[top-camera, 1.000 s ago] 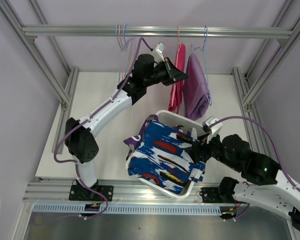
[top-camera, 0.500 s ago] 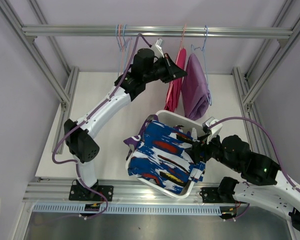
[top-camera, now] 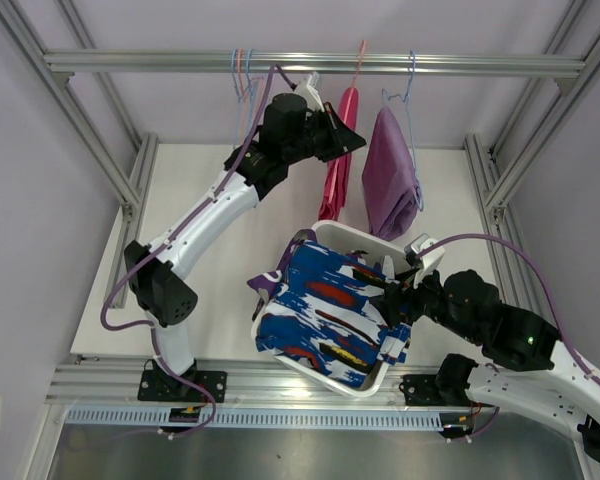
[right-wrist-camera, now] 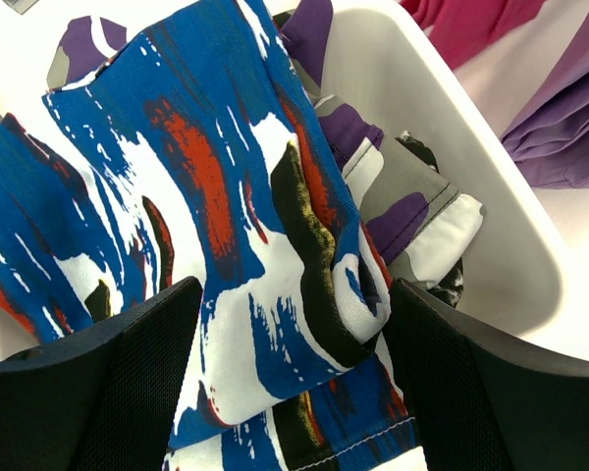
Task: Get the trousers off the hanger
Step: Pick up the hanger from the clothesline.
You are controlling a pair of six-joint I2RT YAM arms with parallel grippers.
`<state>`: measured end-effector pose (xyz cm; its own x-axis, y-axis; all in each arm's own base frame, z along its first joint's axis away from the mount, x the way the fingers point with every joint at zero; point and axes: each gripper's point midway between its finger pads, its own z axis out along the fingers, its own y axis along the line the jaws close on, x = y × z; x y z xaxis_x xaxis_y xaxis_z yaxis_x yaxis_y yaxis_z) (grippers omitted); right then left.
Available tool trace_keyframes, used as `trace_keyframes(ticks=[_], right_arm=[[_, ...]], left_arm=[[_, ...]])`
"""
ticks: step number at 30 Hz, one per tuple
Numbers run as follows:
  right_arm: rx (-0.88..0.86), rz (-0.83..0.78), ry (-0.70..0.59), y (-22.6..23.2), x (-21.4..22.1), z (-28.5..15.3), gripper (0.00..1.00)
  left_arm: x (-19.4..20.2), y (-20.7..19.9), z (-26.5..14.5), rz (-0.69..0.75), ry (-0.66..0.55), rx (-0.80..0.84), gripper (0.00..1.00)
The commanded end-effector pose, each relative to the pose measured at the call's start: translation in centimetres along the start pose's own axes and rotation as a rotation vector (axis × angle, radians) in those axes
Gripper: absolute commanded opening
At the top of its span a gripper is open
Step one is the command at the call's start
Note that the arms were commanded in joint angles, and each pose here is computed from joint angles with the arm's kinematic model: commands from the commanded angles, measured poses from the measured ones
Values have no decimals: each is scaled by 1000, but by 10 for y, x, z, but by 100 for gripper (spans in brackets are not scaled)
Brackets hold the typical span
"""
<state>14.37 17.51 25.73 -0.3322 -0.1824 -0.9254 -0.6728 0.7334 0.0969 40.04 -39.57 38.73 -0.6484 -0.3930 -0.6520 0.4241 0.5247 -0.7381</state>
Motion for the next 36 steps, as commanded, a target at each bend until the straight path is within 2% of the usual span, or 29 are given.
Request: trace_keyframes(ticks=[1, 13, 18, 28, 36], right_arm=[[2, 11, -31, 0, -8, 1, 82], [-1, 10, -21, 2, -6, 5, 82], [-4, 10, -25, 2, -8, 5, 82], [-23, -9, 17, 10, -11, 15, 83], [-23, 4, 25, 16, -26, 26, 82]], left_arm=[[-108, -99, -75, 165, -359, 197, 0], [-134, -90, -106, 195, -410, 146, 0], [-124, -77, -115, 217, -395, 106, 0], [-115, -60, -192, 328, -488, -15, 1], [-78, -19, -214, 319, -468, -90, 0]])
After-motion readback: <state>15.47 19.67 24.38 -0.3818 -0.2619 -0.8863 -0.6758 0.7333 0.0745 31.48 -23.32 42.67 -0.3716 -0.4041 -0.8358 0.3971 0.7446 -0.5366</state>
